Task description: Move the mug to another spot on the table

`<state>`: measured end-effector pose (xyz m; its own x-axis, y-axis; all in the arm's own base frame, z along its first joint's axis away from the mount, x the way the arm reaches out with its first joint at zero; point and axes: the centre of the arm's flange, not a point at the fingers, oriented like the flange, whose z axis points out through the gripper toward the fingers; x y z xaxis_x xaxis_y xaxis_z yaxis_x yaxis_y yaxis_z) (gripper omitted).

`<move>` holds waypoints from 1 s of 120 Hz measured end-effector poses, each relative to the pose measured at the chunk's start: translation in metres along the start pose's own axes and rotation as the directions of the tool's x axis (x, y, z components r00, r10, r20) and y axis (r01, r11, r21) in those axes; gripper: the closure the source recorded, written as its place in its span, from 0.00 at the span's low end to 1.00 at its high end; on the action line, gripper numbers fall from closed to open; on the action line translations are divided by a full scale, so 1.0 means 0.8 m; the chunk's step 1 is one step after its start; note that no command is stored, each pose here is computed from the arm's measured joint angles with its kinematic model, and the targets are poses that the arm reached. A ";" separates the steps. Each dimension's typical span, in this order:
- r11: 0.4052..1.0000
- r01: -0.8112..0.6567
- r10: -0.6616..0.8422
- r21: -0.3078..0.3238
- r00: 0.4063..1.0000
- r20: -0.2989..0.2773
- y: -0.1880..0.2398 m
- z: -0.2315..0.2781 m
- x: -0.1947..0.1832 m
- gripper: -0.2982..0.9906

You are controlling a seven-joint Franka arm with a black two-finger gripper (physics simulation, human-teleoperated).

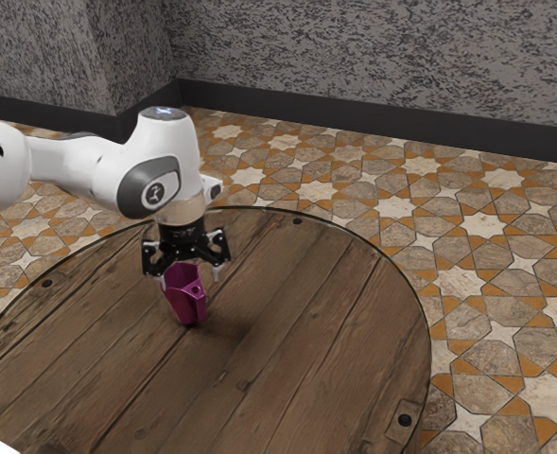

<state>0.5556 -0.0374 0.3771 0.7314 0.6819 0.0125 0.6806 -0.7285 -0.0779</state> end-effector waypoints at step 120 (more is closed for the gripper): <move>0.855 0.502 -0.500 -0.132 0.865 0.049 -0.014 0.112 0.046 0.64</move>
<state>0.5711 0.0018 0.2892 0.2902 0.9570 0.0011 0.9545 -0.2895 0.0710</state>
